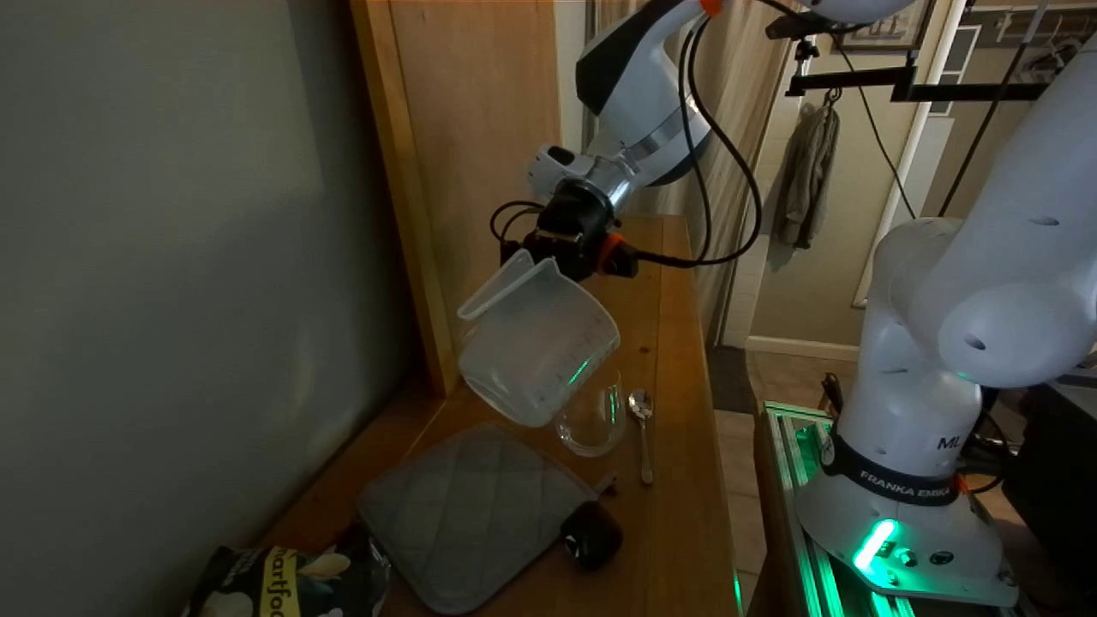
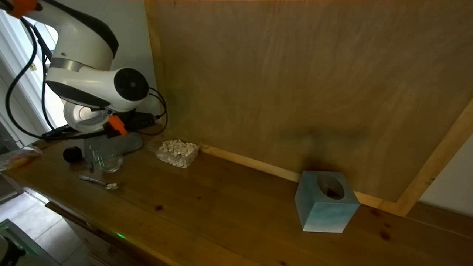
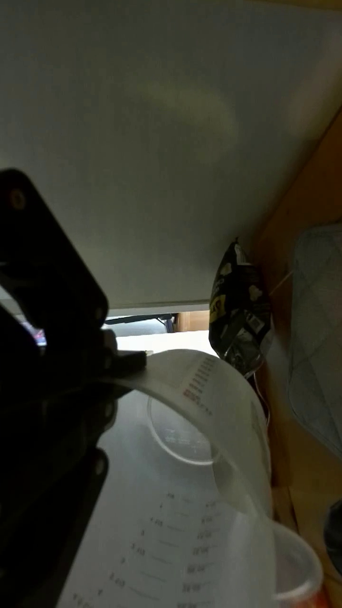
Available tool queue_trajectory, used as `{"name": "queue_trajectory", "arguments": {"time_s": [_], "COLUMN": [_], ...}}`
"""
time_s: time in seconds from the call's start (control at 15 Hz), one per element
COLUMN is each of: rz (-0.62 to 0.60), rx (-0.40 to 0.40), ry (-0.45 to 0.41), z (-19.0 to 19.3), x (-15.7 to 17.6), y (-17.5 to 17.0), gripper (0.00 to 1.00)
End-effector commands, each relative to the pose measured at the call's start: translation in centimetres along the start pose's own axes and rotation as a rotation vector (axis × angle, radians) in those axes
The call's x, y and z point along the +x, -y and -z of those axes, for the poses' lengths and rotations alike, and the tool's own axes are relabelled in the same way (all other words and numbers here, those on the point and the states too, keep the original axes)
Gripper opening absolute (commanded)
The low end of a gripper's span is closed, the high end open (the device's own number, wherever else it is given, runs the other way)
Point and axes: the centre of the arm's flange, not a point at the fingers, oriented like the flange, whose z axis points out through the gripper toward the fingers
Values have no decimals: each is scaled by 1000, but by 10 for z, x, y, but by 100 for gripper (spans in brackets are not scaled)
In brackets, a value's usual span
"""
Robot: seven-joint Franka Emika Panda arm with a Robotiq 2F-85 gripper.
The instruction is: Pour the water in the jar into the glass cup
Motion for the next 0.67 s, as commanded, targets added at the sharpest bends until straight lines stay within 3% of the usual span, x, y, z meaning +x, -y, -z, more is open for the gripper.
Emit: {"name": "queue_trajectory", "arguments": {"time_s": [0.0, 0.6], "rz": [25, 85], "rx": [0, -5], "ry": [-61, -127], "z": [2, 9], "x": [-5, -9], "y": [4, 4], "gripper": [1, 1]}}
